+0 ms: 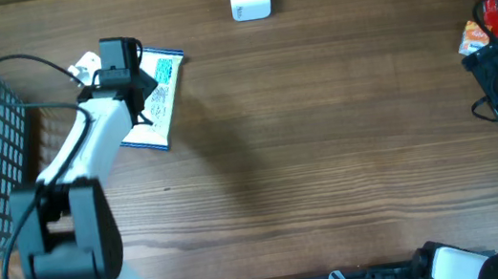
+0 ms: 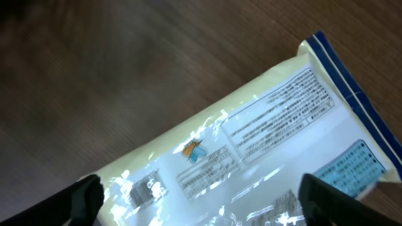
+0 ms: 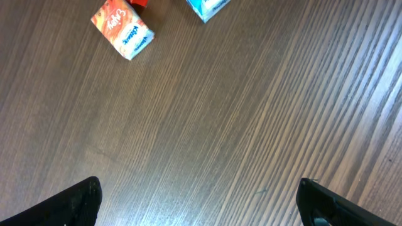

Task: Scan the item barcode
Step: 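Reach the left gripper to the white wet-wipes pack and grasp it, then drag the wet-wipes pack toward table center with the left gripper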

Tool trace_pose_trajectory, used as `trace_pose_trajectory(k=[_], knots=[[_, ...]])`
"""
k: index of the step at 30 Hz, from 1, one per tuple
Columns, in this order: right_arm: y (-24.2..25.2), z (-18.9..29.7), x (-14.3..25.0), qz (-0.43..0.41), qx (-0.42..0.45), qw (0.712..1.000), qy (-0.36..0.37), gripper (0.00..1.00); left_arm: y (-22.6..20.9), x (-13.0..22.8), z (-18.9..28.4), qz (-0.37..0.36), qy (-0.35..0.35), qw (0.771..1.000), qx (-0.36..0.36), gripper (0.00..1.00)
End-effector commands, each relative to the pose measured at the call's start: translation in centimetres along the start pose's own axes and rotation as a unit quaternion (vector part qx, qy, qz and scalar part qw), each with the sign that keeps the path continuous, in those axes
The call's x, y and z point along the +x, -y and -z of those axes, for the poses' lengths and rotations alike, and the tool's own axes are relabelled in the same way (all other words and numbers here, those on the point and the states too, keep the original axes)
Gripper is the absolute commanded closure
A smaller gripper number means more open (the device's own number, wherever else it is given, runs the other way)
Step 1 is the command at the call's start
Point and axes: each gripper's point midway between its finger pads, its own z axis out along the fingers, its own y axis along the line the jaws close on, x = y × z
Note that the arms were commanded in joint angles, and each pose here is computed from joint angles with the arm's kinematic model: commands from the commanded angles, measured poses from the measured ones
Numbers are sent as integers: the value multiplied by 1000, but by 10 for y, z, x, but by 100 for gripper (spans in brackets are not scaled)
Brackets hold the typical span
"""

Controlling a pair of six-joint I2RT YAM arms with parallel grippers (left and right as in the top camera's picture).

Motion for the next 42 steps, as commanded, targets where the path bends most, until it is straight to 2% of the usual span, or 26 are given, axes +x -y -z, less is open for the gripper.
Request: trace_pose_trajectory(k=[1,4,6,7,12,17,26,30,32,34,38,42], knots=[[-1,-3,4,-3,0,1000,-9,0,7,28,-32,-15,-43,999,6,4],[-1,-3,4,-2,0,1000,-9,0,24,63,-42,-69,-117,989,62,26],[-1,-3,4,-2,0,1000,-9,0,44,93,-30,-135,-189,961,148,40],[-1,-3,4,-2,0,1000,-9,0,53,115,-16,-166,-238,937,197,40],[-1,-3,4,-3,0,1000,-9,0,56,171,25,-197,-357,879,249,40],[-1,-3,4,-2,0,1000,-9,0,47,232,69,-249,-444,833,218,42],[-1,-3,4,-3,0,1000,-9,0,38,326,137,-351,-505,772,162,48],[-1,-3,4,-2,0,1000,-9,0,34,347,153,-378,-509,758,155,42],[-1,-3,4,-3,0,1000,-9,0,32,349,155,-376,-512,758,149,37],[-1,-3,4,-2,0,1000,-9,0,32,345,158,-371,-515,759,142,38],[-1,-3,4,-2,0,1000,-9,0,43,313,169,-355,-507,772,143,38],[-1,-3,4,-2,0,1000,-9,0,57,254,179,-340,-446,814,151,38]])
